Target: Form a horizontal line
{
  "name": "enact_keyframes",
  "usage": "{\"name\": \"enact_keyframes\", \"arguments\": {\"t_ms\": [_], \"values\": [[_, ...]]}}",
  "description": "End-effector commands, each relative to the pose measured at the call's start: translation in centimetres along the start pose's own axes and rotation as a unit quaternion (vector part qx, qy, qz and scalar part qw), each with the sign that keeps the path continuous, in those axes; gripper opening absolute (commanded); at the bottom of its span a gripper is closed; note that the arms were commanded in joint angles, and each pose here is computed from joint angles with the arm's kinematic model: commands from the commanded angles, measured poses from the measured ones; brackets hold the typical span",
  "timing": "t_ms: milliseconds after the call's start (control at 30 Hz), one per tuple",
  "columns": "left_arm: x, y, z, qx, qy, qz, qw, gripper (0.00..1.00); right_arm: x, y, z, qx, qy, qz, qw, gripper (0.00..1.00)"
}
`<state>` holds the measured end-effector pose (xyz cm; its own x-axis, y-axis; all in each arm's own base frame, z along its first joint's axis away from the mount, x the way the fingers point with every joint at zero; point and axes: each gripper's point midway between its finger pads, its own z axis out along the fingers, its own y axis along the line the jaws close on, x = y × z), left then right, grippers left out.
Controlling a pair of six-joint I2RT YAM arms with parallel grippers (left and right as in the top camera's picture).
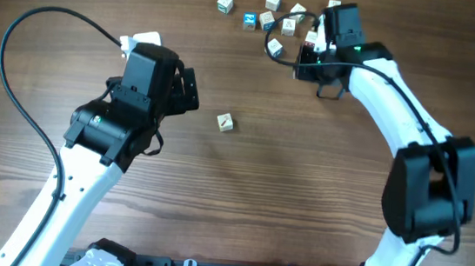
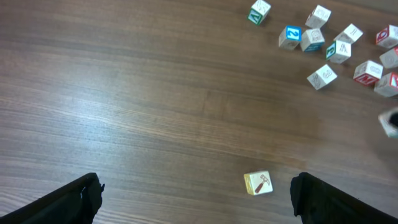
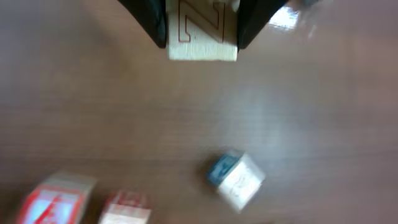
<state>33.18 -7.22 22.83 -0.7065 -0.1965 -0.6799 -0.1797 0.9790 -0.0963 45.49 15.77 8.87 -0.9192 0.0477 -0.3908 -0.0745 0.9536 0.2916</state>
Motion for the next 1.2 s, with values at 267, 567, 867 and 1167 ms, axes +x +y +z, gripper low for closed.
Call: {"name": "enact_keyframes", "arguments": {"t_ms": [267, 567, 867, 1167], "values": [[0.6, 0.7, -0.2, -0.011, 0.013, 0.007, 1.0, 1.0, 10.4, 8.1, 3.3, -0.042, 0.096, -0.095, 0.99, 0.21], [0.6, 0.7, -0.2, -0.011, 0.013, 0.007, 1.0, 1.0, 11.3, 9.1, 4.3, -0.048, 0.086, -0.067, 0.993, 0.35], [0.6, 0.7, -0.2, -0.011, 0.013, 0.007, 1.0, 1.0, 10.8, 9.9, 4.2, -0.068, 0.078, -0.054, 0.993, 0.5], [0.6, 0.6, -0.2, -0.011, 0.013, 0.007, 1.0, 1.0, 1.3, 7.2, -0.8, -0.064, 0.004, 0.026, 0.998, 0.75]]}}
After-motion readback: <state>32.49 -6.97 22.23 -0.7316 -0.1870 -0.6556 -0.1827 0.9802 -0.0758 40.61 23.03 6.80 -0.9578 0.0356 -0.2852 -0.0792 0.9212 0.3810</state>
